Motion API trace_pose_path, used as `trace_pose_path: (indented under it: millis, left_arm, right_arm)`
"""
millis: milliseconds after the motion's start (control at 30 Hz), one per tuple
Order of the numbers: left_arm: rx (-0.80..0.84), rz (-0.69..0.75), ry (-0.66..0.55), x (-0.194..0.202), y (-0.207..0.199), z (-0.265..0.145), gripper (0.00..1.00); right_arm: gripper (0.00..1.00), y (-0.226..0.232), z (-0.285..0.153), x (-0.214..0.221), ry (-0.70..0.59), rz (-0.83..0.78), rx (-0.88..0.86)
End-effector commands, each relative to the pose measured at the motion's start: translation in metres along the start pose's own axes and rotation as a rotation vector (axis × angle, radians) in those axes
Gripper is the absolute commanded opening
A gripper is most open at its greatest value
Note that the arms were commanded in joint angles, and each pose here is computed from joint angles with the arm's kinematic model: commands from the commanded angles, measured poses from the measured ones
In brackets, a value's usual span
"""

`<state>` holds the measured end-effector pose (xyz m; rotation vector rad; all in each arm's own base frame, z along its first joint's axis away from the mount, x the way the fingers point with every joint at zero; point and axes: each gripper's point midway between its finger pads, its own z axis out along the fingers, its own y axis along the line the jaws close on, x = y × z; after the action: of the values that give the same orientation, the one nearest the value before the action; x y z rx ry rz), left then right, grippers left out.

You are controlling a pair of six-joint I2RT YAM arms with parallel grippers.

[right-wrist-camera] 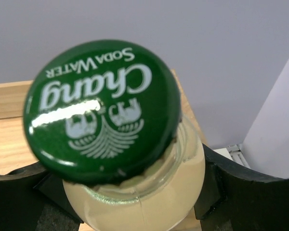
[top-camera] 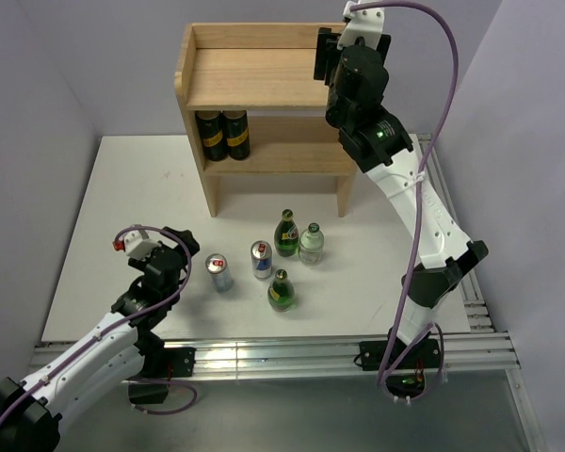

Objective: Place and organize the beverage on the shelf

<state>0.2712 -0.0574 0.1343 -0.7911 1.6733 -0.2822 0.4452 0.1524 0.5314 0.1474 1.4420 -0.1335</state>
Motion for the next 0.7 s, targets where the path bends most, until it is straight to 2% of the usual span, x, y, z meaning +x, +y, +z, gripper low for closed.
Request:
trace_pose_path:
  millis: [0, 300, 500, 567, 600, 667]
  left_arm:
    - [0.032, -0.011, -0.005, -0.003, -0.008, -0.001, 0.90]
    - [0.034, -0.006, 0.002, 0.000, -0.009, 0.000, 0.90]
    - [0.034, -0.009, -0.002, -0.001, -0.009, 0.000, 0.90]
    - [0.033, -0.007, -0.002, -0.001, -0.009, 0.000, 0.90]
    - [0.032, -0.004, 0.001, 0.000, -0.009, 0.001, 0.90]
    - [0.032, -0.002, 0.003, 0.001, -0.009, 0.001, 0.90]
  right_arm:
    - [0.00, -0.026, -0.001, -0.053, -0.132, 0.160, 0.050]
    - [0.00, -0.026, 0.017, -0.017, -0.061, 0.169, 0.037]
    - [0.00, -0.014, 0.023, -0.010, -0.037, 0.216, -0.006]
    - [0.08, -0.015, 0.024, -0.014, -0.044, 0.224, -0.003]
    - [0.25, -0.012, 0.027, -0.008, -0.029, 0.212, -0.004]
    - [0.46, -0.011, 0.030, -0.008, -0.029, 0.210, 0.002]
